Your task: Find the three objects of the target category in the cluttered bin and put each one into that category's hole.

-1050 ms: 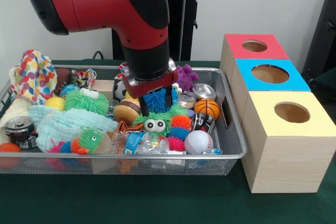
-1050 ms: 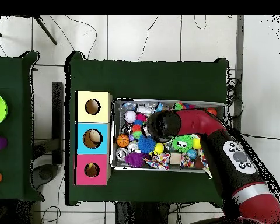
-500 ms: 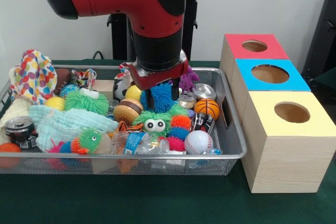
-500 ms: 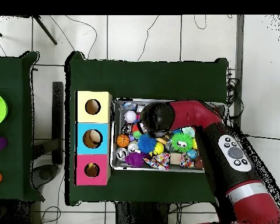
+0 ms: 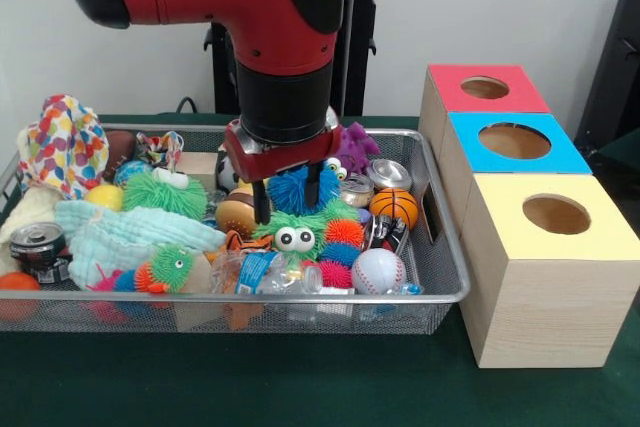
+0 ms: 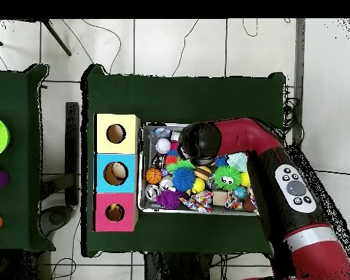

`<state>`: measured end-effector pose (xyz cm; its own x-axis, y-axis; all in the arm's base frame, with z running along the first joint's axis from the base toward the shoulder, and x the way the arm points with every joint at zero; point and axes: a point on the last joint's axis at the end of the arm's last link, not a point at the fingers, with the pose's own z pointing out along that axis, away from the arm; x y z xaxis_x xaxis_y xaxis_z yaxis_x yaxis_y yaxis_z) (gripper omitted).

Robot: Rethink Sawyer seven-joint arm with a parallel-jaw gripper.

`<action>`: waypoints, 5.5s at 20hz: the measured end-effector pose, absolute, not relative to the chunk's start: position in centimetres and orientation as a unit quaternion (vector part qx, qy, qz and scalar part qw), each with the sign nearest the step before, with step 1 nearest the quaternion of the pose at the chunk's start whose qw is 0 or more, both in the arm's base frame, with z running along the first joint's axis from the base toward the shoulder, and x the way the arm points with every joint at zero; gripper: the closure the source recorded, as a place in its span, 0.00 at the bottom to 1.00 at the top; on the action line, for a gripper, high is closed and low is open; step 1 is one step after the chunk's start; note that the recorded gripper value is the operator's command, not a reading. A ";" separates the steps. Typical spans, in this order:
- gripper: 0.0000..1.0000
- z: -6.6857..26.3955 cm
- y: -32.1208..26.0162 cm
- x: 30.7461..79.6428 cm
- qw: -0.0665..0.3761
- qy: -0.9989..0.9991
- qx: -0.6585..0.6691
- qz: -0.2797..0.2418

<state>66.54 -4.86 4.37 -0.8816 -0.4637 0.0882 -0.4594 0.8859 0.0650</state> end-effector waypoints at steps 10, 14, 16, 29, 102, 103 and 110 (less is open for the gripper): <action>0.00 5.0 -6.2 68.5 0.032 -0.972 0.232 -0.004; 0.00 5.1 -6.4 68.8 0.030 -0.973 0.230 -0.003; 0.00 5.0 -6.4 68.8 0.030 -0.973 0.230 -0.002; 0.00 2.8 -7.7 67.7 0.044 -0.969 0.242 0.017; 0.00 -0.5 -9.4 61.0 0.112 -0.976 0.171 -0.073; 0.00 -0.6 -9.3 60.9 0.112 -0.976 0.172 -0.073; 0.00 -0.9 -8.9 61.8 0.083 -0.978 0.173 -0.077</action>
